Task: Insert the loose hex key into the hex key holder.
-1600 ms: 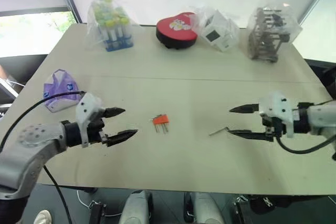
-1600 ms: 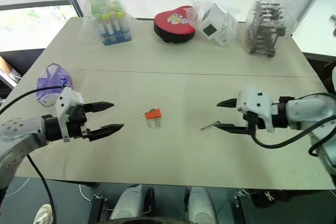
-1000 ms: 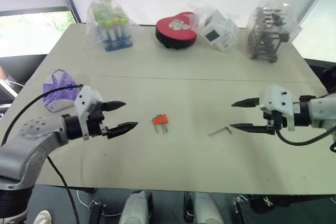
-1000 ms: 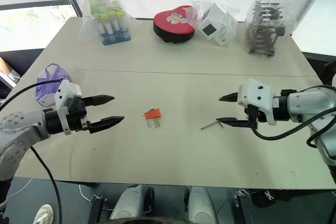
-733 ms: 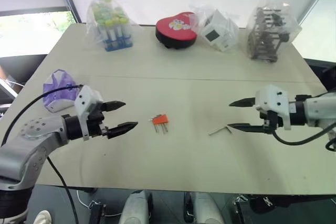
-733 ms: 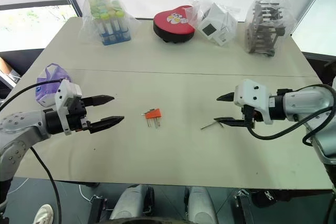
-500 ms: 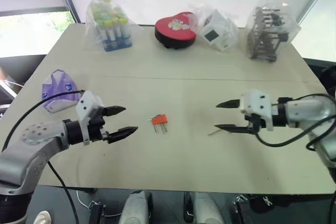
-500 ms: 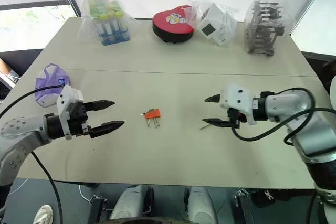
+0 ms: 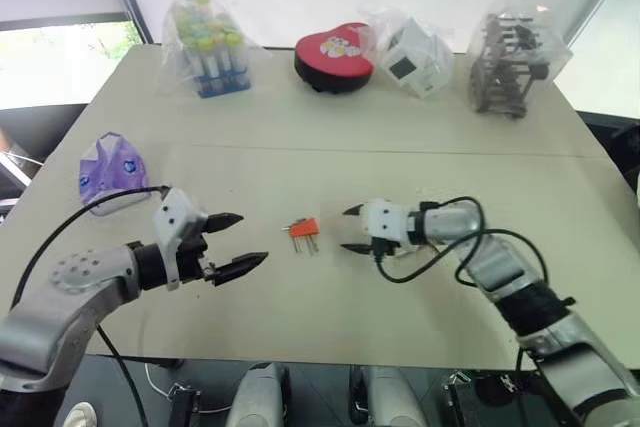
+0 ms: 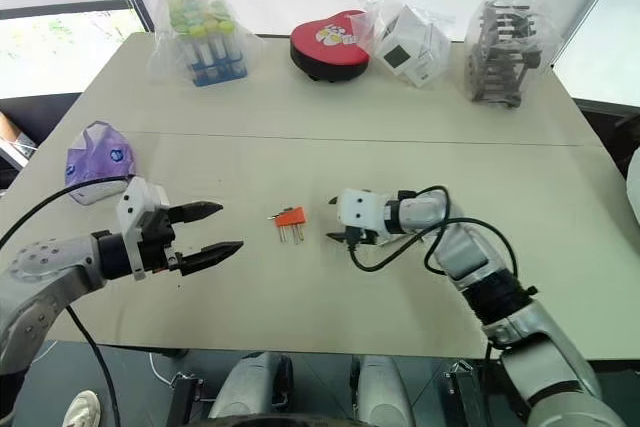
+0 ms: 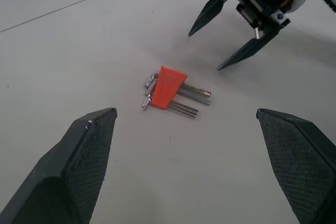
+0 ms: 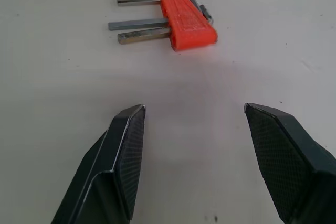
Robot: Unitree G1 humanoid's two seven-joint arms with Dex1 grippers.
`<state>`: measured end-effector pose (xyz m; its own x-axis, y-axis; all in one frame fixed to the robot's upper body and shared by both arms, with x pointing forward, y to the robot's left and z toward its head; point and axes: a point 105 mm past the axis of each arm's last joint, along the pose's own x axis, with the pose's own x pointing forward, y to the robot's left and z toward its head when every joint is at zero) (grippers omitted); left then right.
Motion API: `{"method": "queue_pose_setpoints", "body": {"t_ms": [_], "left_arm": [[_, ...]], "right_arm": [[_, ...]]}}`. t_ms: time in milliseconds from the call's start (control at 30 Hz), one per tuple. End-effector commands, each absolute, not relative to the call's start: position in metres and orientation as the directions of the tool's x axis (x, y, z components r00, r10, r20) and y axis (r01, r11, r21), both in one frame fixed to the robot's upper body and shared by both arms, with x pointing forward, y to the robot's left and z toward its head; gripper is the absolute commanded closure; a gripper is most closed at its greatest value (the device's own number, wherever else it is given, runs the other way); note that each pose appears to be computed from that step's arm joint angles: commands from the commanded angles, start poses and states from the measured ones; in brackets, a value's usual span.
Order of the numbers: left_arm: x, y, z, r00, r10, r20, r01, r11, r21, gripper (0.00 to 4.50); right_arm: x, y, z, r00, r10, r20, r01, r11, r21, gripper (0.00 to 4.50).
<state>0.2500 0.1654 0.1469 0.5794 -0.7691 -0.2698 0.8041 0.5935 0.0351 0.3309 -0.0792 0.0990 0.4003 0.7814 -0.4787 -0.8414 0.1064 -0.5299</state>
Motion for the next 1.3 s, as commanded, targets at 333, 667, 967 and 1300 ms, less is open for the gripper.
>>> {"method": "queue_pose_setpoints", "body": {"t_ms": [333, 667, 967, 1300], "left_arm": [[0.244, 0.164, 0.157, 0.609, -0.756, -0.24, 0.789, 0.609, 0.086, 0.06], [0.241, 0.165, 0.156, 0.621, -0.745, -0.244, 0.78, 0.619, 0.095, 0.06], [0.238, 0.166, 0.154, 0.627, -0.738, -0.25, 0.774, 0.626, 0.096, 0.06], [0.237, 0.164, 0.153, 0.632, -0.735, -0.245, 0.77, 0.631, 0.094, 0.06]], "right_arm": [[0.336, -0.041, 0.102, 0.349, 0.84, -0.416, -0.852, 0.1, -0.513, 1.4], [0.335, -0.029, 0.085, 0.341, 0.846, -0.409, -0.893, 0.156, -0.422, 1.4], [0.335, -0.027, 0.077, 0.308, 0.84, -0.446, -0.931, 0.17, -0.322, 1.4], [0.336, -0.015, 0.075, 0.265, 0.846, -0.462, -0.947, 0.138, -0.289, 1.4]]}}
